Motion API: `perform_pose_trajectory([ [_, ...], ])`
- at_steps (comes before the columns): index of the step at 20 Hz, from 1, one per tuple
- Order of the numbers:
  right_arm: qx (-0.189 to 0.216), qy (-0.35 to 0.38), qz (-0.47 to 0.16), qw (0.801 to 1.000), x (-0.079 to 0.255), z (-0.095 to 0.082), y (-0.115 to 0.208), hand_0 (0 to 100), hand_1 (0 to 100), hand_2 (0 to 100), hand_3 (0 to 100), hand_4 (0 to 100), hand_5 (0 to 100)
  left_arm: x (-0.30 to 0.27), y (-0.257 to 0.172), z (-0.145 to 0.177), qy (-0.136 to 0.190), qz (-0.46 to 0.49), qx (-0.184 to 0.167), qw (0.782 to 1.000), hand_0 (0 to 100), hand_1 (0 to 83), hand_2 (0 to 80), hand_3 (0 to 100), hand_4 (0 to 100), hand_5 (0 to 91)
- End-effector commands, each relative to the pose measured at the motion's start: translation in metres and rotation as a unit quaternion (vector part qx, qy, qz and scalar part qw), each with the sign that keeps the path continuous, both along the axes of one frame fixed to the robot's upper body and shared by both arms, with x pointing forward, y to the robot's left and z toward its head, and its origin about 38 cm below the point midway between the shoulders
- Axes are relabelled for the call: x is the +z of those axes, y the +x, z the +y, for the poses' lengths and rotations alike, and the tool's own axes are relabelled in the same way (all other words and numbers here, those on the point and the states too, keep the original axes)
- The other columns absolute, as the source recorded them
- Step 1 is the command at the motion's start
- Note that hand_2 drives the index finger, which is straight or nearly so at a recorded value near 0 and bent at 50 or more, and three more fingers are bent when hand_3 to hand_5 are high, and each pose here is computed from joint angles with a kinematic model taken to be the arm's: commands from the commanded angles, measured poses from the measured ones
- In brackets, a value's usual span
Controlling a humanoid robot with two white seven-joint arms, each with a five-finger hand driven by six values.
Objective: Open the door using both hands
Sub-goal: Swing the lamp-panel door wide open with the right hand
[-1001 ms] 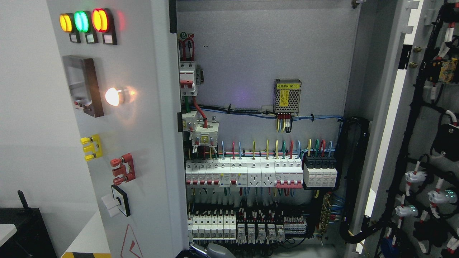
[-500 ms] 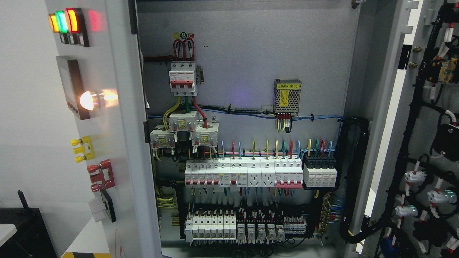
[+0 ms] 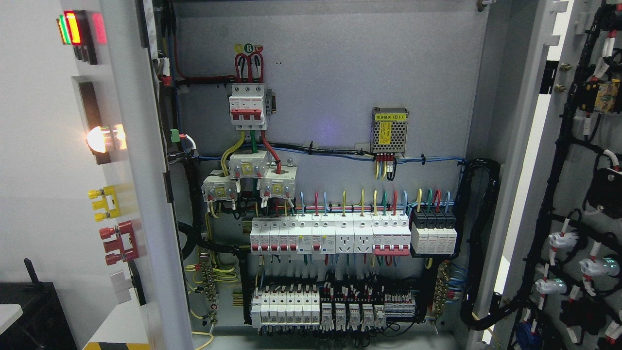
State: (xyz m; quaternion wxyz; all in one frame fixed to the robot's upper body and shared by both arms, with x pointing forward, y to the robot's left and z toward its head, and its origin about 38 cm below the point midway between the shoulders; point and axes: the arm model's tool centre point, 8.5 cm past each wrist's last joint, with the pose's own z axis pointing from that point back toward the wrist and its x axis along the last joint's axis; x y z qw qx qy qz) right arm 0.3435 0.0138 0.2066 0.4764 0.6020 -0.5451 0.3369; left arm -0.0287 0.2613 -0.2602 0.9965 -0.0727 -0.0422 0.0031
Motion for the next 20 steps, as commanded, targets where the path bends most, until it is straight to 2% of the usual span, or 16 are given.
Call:
perform_pose_trajectory([
  [1,0.014,-0.004,0.000,1.000,-0.002,0.009,-0.009,38,0,0,0,0,0,-0.001,0.000,-0.022,-0.017,0.000,0.002,1.000,0,0.0,0.0,0,0,0.0],
  [13,0.043,0.005,0.001,0.999,0.001,0.032,-0.026,38,0,0,0,0,0,-0.001,0.000,-0.022,-0.017,0.000,0.003,1.000,0,0.0,0.0,0,0,0.0],
  [20,0.051,0.012,0.003,0.999,0.005,0.040,-0.029,38,0,0,0,0,0,-0.001,0.000,-0.022,-0.017,0.000,0.002,1.000,0,0.0,0.0,0,0,0.0],
])
